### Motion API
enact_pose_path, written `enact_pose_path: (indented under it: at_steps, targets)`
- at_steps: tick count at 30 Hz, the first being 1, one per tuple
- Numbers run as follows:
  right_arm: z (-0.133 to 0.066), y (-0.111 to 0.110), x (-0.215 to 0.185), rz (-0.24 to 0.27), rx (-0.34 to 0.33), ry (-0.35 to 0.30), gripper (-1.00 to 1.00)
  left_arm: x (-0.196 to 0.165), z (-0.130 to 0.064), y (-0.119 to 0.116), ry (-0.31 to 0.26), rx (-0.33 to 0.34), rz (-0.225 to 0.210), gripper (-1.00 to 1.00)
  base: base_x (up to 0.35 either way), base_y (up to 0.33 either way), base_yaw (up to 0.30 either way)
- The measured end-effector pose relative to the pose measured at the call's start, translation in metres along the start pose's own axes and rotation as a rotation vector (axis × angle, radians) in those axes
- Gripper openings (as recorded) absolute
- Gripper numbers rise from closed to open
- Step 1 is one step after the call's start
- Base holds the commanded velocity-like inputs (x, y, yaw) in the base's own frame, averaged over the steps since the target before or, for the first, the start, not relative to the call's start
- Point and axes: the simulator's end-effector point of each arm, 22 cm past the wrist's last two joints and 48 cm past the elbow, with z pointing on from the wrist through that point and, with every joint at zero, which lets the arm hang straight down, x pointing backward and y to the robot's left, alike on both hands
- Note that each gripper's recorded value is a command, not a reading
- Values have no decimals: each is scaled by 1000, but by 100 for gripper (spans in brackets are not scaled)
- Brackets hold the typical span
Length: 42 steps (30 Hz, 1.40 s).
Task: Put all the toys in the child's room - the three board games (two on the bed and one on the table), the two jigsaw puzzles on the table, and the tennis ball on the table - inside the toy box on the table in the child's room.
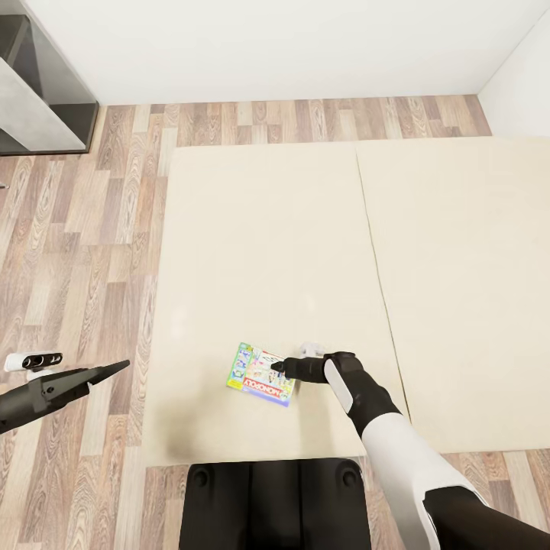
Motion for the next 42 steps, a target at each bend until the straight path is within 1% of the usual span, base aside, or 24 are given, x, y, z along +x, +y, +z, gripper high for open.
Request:
enact_pose_path:
  at_steps: [14,24,26,29,30,32,36,42]
  targets:
    - [0,1,-2,-3,-3,-7,100,0,0,0,0,0,0,100,0,0,0]
    - [-2,7,-5,-5,-25,-14,100,0,0,0,0,0,0,100,0,0,0]
    - [-2,12,-5,-5,-48,-15,100,0,0,0,0,0,0,100,0,0,0]
    - [-3,26,-6,-8,-114,-20,100,0,0,0,0,0,-1,100,0,0,0]
    - [-4,33,-8,-12,-145,-29,100,0,0,0,0,-1,-1,100,0,0,0]
    - [-5,41,-11,-18,-181,-41,100,1,0,0,0,-1,-1,100,0,0,0]
    - [-7,48,-13,-24,-210,-52,100,0,0,0,0,0,-1,100,0,0,0]
    - [-7,49,-13,-28,-215,-55,100,1,0,0,0,0,-1,100,0,0,0]
